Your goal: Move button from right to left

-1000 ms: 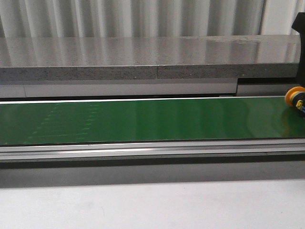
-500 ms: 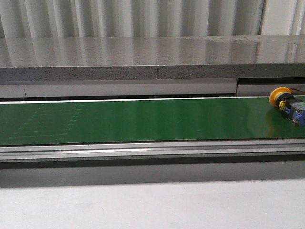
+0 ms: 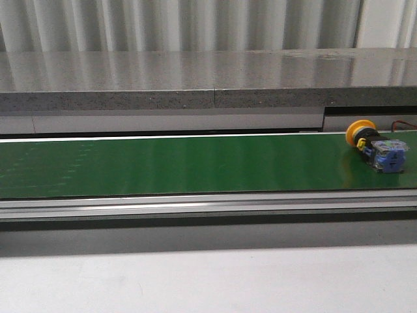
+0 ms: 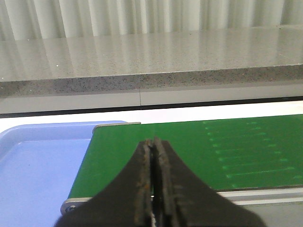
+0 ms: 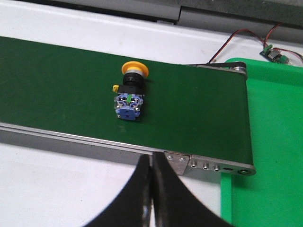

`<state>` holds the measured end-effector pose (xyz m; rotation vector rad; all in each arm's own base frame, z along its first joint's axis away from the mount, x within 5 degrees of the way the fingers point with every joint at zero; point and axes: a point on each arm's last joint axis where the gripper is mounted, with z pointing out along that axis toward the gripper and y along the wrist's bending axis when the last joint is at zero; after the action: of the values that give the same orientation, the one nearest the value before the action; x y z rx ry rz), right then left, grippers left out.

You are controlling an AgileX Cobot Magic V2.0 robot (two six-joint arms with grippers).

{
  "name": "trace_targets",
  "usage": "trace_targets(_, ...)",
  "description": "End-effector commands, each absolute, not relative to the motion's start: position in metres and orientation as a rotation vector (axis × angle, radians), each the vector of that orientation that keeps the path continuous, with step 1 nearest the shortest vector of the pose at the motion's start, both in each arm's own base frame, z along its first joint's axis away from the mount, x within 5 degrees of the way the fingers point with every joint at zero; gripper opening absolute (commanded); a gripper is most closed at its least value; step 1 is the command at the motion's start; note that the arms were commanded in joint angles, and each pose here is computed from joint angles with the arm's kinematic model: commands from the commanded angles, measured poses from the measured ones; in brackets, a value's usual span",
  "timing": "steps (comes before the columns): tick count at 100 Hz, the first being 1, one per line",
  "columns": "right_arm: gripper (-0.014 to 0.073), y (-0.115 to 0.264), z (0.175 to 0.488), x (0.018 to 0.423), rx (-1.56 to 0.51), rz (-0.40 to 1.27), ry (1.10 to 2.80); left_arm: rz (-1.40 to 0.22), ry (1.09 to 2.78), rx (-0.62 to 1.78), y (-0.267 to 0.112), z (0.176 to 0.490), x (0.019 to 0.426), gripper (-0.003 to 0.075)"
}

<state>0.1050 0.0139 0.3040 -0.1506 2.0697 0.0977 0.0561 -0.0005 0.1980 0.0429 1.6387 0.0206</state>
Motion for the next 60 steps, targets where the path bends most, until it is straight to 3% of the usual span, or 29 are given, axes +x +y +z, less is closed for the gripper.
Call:
trace_targets(1, -0.0067, 0.012, 0.312, 0.098, -0.144, 0.076, 1.921, 0.016, 1.569, 0.039, -0.001, 0.194, 0.056, -0.0020)
trace_targets(30, -0.0067, 0.010, 0.283, 0.073, -0.133, 0.071, 1.834, 0.016, 1.569, 0.039, -0.001, 0.194, 0.056, -0.0020)
trace_targets(60, -0.0067, 0.009, 0.285, 0.069, -0.126, 0.068, 1.777, 0.016, 1.569, 0.039, -0.001, 0.194, 0.056, -0.0020)
